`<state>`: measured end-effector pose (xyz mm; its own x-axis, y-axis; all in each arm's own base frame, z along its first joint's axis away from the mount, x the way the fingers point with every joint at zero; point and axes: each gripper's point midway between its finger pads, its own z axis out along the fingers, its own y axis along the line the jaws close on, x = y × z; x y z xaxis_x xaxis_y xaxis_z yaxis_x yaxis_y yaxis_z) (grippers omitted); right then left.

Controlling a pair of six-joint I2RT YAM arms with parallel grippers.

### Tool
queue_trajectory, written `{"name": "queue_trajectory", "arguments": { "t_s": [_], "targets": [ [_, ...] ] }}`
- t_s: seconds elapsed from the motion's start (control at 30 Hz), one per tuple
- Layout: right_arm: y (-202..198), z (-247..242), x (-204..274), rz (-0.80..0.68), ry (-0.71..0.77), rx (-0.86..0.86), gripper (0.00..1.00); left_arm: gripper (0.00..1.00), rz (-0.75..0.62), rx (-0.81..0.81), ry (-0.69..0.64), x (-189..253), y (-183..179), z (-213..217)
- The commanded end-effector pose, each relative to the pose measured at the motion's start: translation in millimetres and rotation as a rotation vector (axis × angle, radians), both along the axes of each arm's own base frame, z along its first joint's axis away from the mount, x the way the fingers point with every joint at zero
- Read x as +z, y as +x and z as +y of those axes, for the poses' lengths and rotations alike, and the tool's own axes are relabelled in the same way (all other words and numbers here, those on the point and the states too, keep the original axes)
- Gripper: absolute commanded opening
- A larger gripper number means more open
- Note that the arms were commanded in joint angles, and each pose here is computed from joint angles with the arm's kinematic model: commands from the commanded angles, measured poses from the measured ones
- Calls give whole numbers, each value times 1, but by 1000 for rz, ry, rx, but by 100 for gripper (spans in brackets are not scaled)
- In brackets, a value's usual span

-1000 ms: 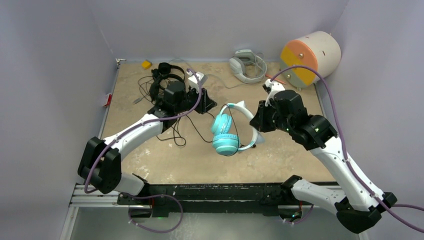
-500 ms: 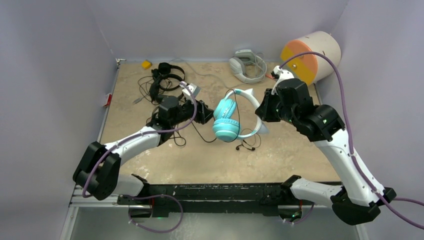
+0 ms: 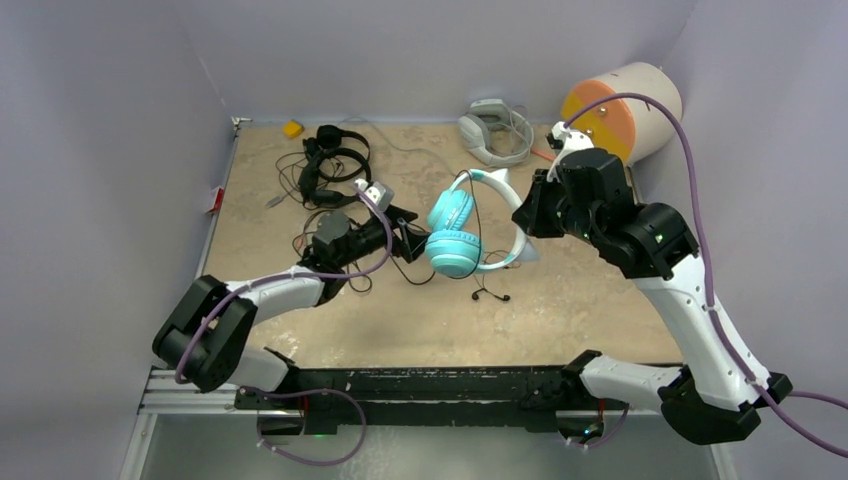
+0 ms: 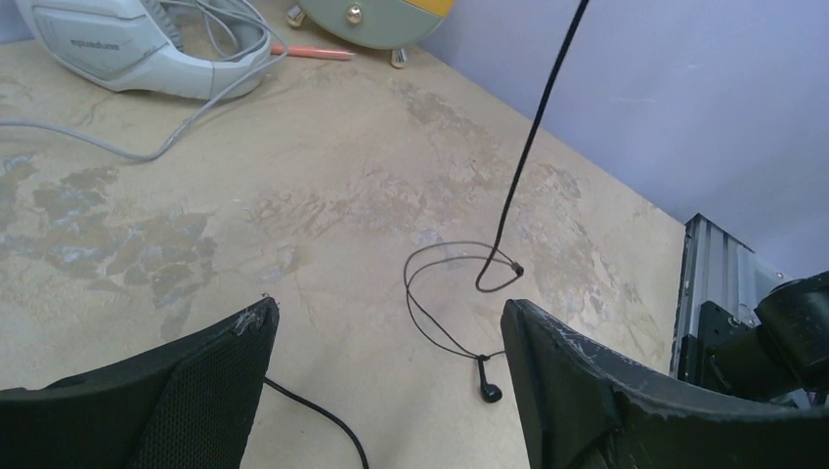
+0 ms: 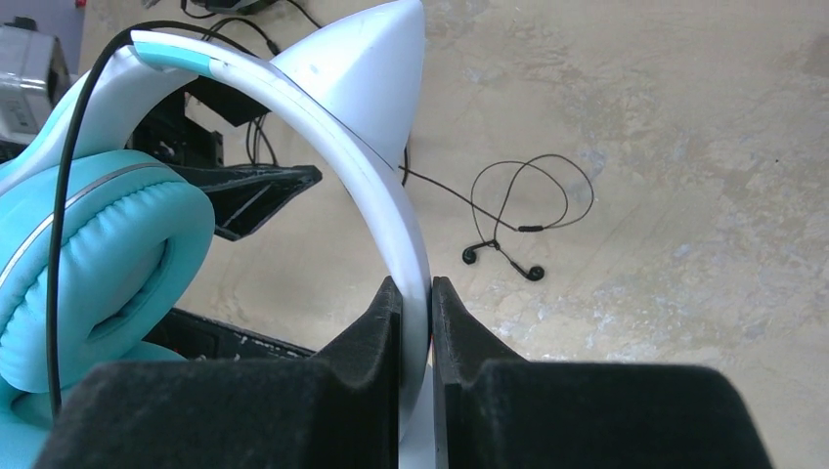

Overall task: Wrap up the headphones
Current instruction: Wrap the headphones cable around the headphones.

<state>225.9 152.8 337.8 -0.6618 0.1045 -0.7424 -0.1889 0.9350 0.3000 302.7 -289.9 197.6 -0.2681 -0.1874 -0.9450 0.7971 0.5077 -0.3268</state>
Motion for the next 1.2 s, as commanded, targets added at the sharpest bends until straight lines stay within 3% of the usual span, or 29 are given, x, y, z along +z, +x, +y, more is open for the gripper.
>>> {"name": "queue_trajectory", "arguments": {
  "t_s": [0.0,0.3,0.6,0.67,0.8,0.83,0.9,1.17],
  "targets": [
    [4,2,34,-84,86,-25,0,83,-79,-71,-58,20,-3,-19],
    [7,5,40,-87,92,-27,0,81,-119,-139,-46,20,-7,-62],
    [5,5,47,-97,108,-25,0,77,-60,10,-79,12,32,-67],
    [5,5,48,-98,111,-23,0,70,-62,30,-88,12,37,-68],
    [4,4,51,-101,114,-27,0,41,-69,33,-99,12,43,-72],
    [4,3,50,-100,112,-31,0,31,-70,30,-95,11,45,-74],
    [4,1,49,-97,108,-46,0,0,-66,28,-74,6,47,-76],
    [14,-15,49,-110,120,-192,0,0,-7,-2,-54,-15,36,-74]
  ]
}}
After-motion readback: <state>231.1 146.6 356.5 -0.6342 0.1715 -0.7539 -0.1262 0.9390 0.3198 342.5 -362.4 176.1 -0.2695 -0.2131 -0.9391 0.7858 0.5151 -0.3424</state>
